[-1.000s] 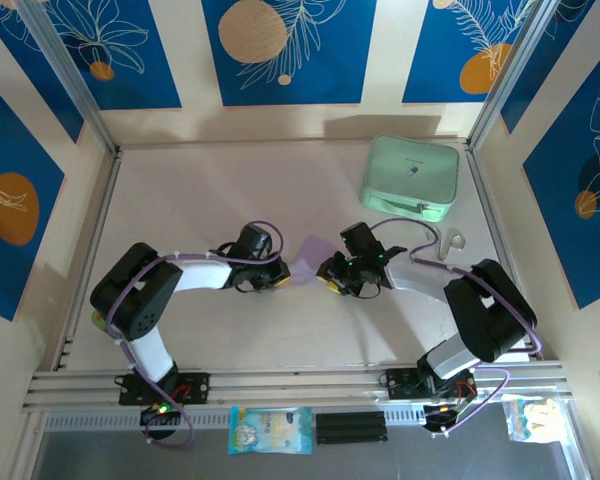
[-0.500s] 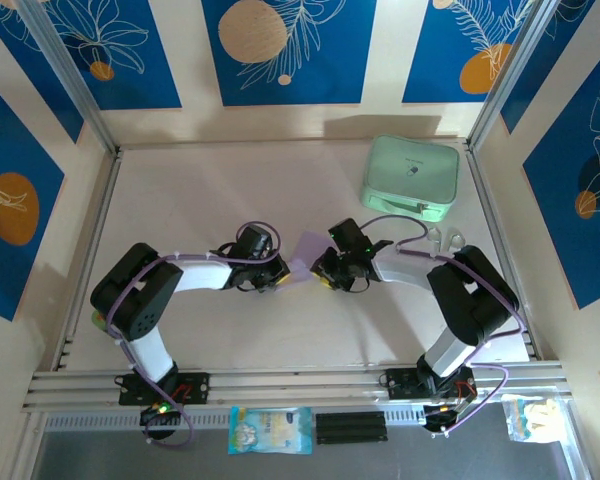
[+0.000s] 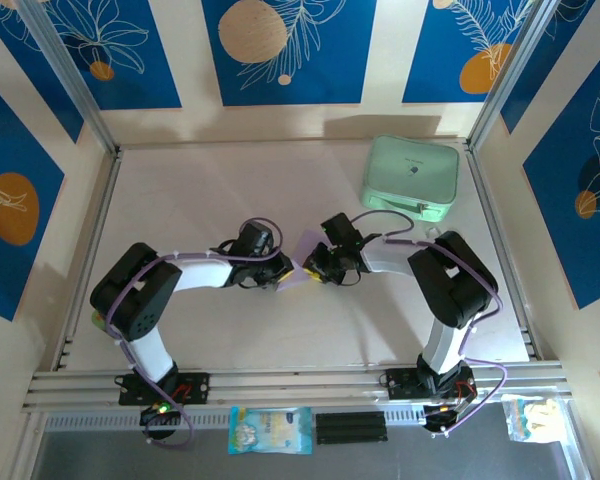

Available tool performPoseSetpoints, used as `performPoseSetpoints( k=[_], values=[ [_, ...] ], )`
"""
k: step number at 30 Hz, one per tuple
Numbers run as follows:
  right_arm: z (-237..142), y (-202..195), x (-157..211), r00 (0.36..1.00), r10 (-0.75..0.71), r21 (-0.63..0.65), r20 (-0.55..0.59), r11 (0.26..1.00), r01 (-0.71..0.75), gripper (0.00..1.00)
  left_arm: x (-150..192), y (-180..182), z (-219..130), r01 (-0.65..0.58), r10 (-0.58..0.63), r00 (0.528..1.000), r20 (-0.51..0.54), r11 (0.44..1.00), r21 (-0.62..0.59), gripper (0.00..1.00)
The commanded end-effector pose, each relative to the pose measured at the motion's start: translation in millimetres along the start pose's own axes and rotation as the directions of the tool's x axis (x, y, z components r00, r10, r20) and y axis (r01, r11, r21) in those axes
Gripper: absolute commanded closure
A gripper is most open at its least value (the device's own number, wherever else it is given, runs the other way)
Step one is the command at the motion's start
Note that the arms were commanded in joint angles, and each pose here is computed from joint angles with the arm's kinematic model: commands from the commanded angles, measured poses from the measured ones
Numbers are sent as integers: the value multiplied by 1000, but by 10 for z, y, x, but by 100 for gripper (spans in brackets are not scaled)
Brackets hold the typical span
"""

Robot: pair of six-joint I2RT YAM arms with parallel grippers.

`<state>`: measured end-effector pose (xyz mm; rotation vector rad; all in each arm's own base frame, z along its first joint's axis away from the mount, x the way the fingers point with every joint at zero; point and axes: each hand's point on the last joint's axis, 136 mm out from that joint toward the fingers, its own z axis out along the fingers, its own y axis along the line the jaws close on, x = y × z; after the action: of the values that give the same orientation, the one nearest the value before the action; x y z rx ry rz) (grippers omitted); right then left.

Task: Fold a paper plane with a square sheet of paper (pick it up from the middle)
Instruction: Fold the wing for the fifth time at the center of the table.

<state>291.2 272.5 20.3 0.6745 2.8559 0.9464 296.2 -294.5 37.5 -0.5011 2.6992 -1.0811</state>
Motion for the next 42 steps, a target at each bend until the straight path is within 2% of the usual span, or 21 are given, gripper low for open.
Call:
performPoseSetpoints(
  k=[1,8,17,21,26,42],
  values=[
    [28,-127,69,999,1,57,-37,998,1,76,-76,-305,-103,-89,88,996,30,995,53,84],
    [-50,-27,39,1000,-23,22,-21,999,23,77,-181,-27,53,-103,106,993,40,992,-69,90],
    [-274,203,-15,998,-55,-71,26,996,57,73,-172,139,174,-88,90,996,17,990,-112,95],
    [-367,30,-56,997,3,-28,80,1000,0,67,-151,231,174,-63,66,998,20,989,-137,96],
    [-347,-207,-52,992,88,24,90,996,-90,64,-128,316,189,-23,27,999,21,988,-154,97],
    [-147,-160,-46,996,85,21,38,996,-86,64,-98,331,194,-16,18,1000,9,988,-154,97]
  ],
)
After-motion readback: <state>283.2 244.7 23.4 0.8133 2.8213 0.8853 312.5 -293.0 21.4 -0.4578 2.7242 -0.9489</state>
